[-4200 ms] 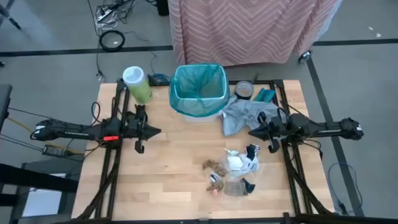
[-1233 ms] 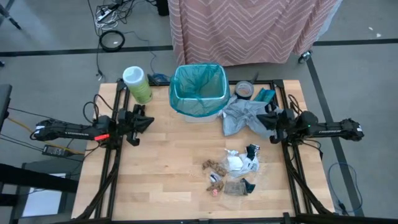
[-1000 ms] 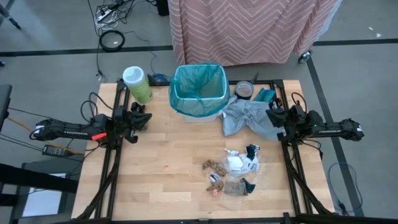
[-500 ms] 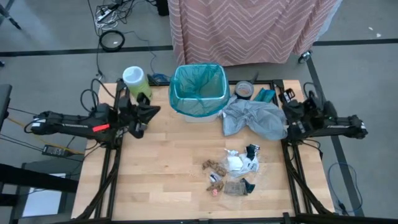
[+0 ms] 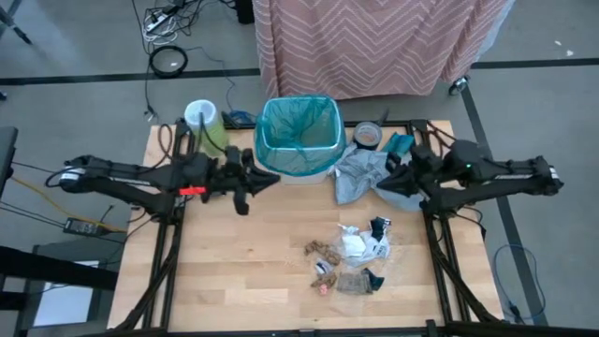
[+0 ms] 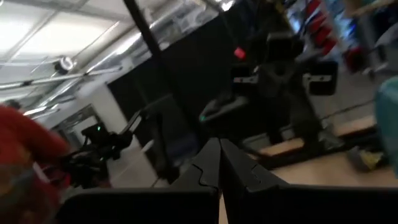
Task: Place trash/remove bag and relplace
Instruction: Put the brown napkin into the trash bin, then put the white paper into the trash bin
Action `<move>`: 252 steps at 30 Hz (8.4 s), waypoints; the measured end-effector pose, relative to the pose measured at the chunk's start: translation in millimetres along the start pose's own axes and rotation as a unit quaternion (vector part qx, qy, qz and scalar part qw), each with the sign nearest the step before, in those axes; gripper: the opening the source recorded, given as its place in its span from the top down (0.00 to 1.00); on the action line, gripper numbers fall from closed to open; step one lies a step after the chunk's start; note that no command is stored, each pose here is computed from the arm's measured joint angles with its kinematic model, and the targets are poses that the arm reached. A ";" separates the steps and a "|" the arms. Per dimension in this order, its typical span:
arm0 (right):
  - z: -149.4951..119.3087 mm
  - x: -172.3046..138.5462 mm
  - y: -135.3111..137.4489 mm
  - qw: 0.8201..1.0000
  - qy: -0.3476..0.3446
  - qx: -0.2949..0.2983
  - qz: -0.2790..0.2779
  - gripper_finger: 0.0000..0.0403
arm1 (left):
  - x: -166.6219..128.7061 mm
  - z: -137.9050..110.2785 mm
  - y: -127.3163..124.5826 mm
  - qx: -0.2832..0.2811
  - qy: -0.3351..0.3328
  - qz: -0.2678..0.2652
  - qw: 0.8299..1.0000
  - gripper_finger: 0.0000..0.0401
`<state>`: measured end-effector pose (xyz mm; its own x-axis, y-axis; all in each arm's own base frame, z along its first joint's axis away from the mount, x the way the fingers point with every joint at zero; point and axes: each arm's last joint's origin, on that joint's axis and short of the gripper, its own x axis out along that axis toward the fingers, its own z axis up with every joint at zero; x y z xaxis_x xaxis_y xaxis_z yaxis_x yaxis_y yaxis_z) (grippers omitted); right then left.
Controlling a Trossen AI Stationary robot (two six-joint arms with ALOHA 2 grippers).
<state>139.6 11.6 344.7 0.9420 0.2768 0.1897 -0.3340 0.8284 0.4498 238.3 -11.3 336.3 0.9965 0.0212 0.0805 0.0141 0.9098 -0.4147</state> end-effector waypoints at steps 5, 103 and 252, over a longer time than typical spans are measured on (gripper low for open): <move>-7.2 6.1 4.5 0.999 0.027 0.030 0.023 1.00 | 16.7 -24.4 -6.3 0.002 0.046 0.001 0.999 0.93; -111.9 39.5 -24.1 0.906 0.346 0.089 -0.225 0.76 | 126.3 -227.6 -1.3 0.048 0.483 0.138 0.864 0.98; -116.2 41.3 -10.0 0.916 0.299 0.064 -0.259 0.77 | 154.3 -200.1 -54.1 0.242 0.386 -0.012 0.890 0.66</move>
<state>185.7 71.3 246.7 0.8123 0.1111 -0.5726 0.1978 0.8711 0.4495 407.8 -140.2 189.8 0.7583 -0.1212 -0.6405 0.1851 0.9822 0.0333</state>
